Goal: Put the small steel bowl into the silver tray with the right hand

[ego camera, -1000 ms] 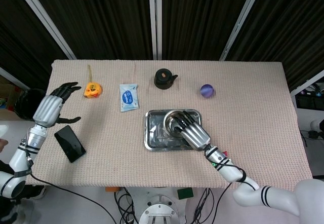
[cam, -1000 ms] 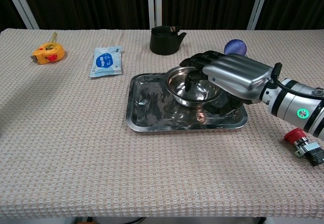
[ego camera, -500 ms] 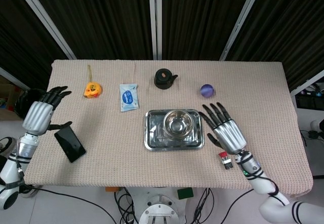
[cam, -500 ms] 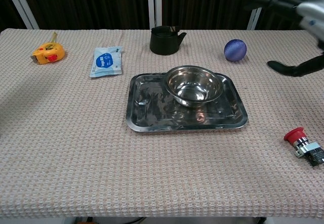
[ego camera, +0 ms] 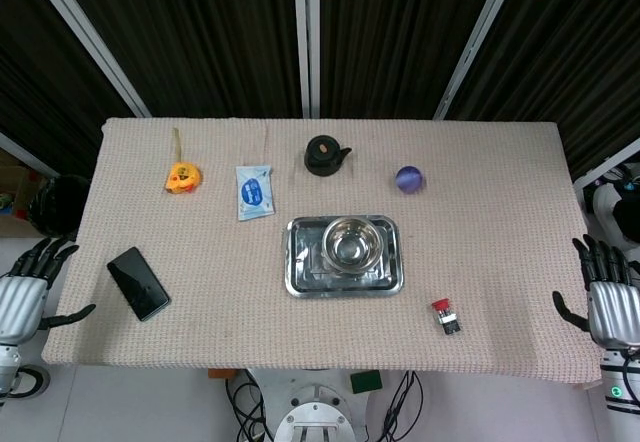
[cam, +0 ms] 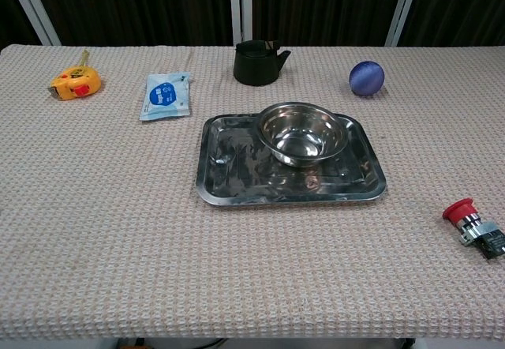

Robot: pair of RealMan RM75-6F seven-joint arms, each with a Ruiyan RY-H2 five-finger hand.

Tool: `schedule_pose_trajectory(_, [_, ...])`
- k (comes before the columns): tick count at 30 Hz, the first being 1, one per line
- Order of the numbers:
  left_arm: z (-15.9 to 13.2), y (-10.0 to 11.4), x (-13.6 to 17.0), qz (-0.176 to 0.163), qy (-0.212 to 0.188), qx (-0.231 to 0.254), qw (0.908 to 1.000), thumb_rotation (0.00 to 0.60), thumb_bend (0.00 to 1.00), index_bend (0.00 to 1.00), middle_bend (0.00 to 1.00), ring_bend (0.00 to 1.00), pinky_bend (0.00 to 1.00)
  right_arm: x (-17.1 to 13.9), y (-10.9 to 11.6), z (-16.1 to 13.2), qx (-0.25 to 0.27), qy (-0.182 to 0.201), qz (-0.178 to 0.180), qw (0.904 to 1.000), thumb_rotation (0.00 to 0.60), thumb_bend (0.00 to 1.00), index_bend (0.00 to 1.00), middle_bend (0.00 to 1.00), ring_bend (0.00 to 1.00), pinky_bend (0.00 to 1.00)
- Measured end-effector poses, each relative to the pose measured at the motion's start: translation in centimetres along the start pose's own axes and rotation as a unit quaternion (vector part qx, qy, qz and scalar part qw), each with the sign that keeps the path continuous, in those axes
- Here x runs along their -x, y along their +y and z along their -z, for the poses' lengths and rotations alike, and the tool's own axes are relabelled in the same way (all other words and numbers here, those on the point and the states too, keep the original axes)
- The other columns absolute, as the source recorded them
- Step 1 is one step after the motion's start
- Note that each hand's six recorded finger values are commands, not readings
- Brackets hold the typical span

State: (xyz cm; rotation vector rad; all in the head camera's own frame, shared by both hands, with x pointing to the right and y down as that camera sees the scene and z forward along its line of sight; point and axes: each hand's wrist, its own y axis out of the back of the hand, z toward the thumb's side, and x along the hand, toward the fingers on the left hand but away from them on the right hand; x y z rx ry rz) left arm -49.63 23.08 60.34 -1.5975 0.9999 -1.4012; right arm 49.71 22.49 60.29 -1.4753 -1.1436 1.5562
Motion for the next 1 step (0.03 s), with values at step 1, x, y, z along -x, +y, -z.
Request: schedule_pose_trajectory(1, [0.01,-0.02,0.12,0.001,-0.001,0.001,1.0000,0.421,0.09,0.12,0.07,0.02,0.15,-0.16,-0.12,0.43,-0.003,-0.007,-0.005,1.0000,0.600,0.30,0.00,0.00,0.00,0.00])
